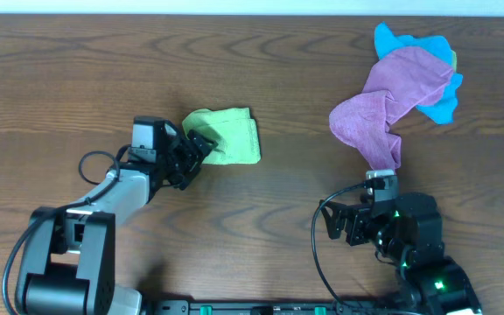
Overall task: Fold the cloth
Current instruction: 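Grasp the folded green bundle with the left gripper, then carry the green bundle to the upper left of the table with the left gripper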
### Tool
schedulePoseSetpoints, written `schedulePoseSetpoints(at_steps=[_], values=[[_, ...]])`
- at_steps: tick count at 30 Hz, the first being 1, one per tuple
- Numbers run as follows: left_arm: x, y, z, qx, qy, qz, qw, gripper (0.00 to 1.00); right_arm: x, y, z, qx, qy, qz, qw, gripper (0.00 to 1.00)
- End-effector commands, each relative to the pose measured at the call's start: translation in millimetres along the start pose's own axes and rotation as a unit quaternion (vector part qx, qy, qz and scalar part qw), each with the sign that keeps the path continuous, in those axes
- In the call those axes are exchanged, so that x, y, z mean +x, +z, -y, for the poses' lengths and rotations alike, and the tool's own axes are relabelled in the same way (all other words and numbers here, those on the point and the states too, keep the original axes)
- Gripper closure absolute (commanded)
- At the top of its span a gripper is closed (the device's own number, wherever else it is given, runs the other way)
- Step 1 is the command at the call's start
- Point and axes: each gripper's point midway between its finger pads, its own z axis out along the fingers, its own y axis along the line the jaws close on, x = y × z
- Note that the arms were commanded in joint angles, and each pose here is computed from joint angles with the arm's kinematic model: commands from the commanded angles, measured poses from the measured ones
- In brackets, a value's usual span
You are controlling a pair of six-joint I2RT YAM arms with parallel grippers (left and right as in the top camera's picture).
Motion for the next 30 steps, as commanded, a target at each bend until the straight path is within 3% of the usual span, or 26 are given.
schedulePoseSetpoints(at_steps=[1, 5, 10, 14, 15, 16, 21, 24, 30], values=[[-0.7, 11.0, -10.9, -0.023, -0.01, 0.014, 1.0, 0.12, 0.4, 0.1, 2.6, 0.005, 0.011, 0.001, 1.0, 0.01], [0.8, 25.0, -15.4, -0.024, -0.017, 0.009, 1.0, 0.17, 0.5, 0.1, 2.6, 0.005, 0.011, 0.001, 1.0, 0.01], [-0.2, 43.1, -21.7, -0.02, -0.013, 0.007, 1.0, 0.36, 0.4, 0.1, 2.6, 0.005, 0.011, 0.001, 1.0, 0.01], [-4.5, 47.9, -19.1, -0.009, 0.019, 0.012, 1.0, 0.61, 0.4, 0.1, 2.6, 0.005, 0.011, 0.001, 1.0, 0.01], [-5.5, 48.2, -16.0, -0.003, 0.036, 0.014, 0.999, 0.72, 0.5, 0.1, 2.6, 0.005, 0.011, 0.001, 1.0, 0.01], [-6.7, 48.1, -13.6, 0.002, 0.05, 0.016, 0.999, 0.94, 0.4, 0.1, 2.6, 0.005, 0.011, 0.001, 1.0, 0.01], [-12.1, 47.0, 6.9, 0.043, 0.075, 0.026, 0.996, 0.94, 0.5, 0.1, 2.6, 0.005, 0.011, 0.001, 1.0, 0.01], [-21.6, 38.0, 46.8, 0.116, 0.101, 0.029, 0.988, 0.94, 0.4, 0.1, 2.6, 0.005, 0.011, 0.001, 1.0, 0.01], [-62.9, 9.8, 108.5, 0.179, 0.121, 0.052, 0.975, 0.95, 0.5, 0.1, 2.6, 0.005, 0.011, 0.001, 1.0, 0.01]])
